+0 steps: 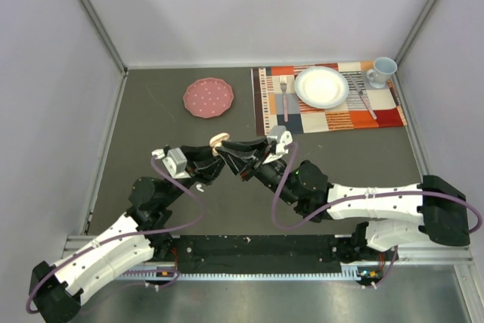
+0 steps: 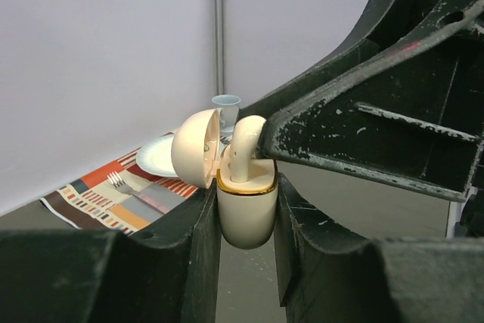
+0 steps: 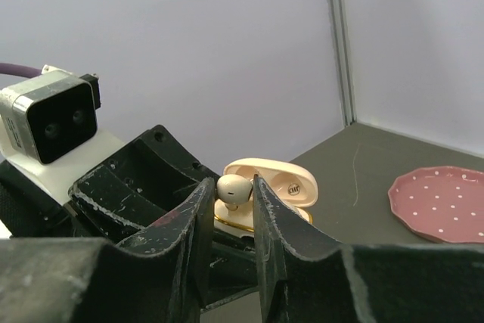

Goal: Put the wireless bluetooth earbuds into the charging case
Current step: Insert the left earbud into the left side groove of the charging case.

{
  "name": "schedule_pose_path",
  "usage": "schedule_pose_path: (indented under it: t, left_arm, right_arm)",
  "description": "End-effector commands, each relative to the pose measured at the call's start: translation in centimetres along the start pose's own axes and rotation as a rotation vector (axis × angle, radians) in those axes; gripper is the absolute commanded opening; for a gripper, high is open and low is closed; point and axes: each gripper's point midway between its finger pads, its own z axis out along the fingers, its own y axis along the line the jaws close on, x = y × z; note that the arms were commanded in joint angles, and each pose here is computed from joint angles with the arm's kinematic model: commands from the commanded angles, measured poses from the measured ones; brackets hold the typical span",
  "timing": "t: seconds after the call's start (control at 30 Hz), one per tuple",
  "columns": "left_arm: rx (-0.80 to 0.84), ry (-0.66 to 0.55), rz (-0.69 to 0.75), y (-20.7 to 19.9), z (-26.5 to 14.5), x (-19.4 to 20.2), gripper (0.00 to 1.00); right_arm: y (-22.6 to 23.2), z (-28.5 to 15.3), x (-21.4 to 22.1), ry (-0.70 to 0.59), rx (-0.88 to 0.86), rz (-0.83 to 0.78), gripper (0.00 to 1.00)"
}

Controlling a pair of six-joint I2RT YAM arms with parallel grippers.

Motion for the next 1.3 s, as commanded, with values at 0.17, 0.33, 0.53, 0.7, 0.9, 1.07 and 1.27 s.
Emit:
schedule_pose_path:
  t: [0.17, 0.33, 0.53, 0.7, 0.9, 1.07, 1.27]
  left_arm:
    - [0.019, -0.142, 0.028, -0.5, 0.2, -4.2, 0.0]
    - [0.02, -0.136, 0.025, -0.6, 0.1, -4.1, 0.0]
    - [0.01, -0.139, 0.026, -0.5, -0.2, -4.2, 0.0]
    - [0.005, -0.14, 0.029, -0.4, -0.3, -4.2, 0.0]
    - [0.009, -0.133, 0.024, -0.4, -0.2, -4.0, 0.0]
    - [0.017, -0.117, 0.02, -0.6, -0.2, -3.7, 0.0]
    - [0.036, -0.078, 0.017, -0.9, -0.5, -2.7, 0.0]
  right_arm:
    - [0.9, 0.5, -2.3, -0.032, -0.021, -0.043, 0.33]
    - [1.3, 0.6, -3.4, -0.062, -0.038, -0.046, 0.37]
    - [1.1, 0.2, -4.6, -0.088, -0.035, -0.056, 0.41]
    - [0.5, -0.1, -5.3, -0.101, -0.009, -0.072, 0.44]
    - [0.3, -0.3, -6.2, -0.119, 0.001, -0.071, 0.45]
    - [-0.8, -0.7, -7.1, -0.139, 0.062, -0.059, 0.46]
    - [-3.5, -1.0, -7.8, -0.017, 0.245, -0.07, 0.57]
